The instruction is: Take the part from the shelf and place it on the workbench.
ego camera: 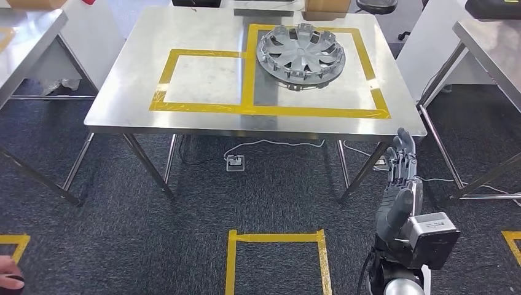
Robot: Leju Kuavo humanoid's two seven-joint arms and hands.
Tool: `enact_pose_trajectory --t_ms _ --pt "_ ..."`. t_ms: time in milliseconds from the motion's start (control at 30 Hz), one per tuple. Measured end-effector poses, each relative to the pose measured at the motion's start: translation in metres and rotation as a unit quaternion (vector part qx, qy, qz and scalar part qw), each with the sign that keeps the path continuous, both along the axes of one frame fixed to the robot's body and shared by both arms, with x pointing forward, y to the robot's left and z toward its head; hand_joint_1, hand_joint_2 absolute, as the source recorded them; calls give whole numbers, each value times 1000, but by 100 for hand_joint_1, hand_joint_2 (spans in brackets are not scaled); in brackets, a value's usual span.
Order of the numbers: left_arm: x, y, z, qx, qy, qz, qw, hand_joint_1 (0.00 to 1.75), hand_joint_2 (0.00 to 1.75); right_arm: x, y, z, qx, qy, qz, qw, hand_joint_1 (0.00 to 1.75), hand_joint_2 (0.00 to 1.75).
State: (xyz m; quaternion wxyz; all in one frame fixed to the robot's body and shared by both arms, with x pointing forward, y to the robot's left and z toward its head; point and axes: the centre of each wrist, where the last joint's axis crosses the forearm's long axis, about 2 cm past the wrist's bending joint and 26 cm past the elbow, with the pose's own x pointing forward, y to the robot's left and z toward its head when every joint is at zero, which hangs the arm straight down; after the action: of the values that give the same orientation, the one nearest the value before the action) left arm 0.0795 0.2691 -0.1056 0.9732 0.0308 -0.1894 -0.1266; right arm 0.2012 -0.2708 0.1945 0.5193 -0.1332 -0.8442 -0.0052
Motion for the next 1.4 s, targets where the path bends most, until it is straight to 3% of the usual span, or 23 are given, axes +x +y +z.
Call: enact_pose_trajectory --t_ms 1400 --pt "-4 -5 0 -3 6 2 1000 0 0 3 4 -2 5 3 4 1000 0 0"
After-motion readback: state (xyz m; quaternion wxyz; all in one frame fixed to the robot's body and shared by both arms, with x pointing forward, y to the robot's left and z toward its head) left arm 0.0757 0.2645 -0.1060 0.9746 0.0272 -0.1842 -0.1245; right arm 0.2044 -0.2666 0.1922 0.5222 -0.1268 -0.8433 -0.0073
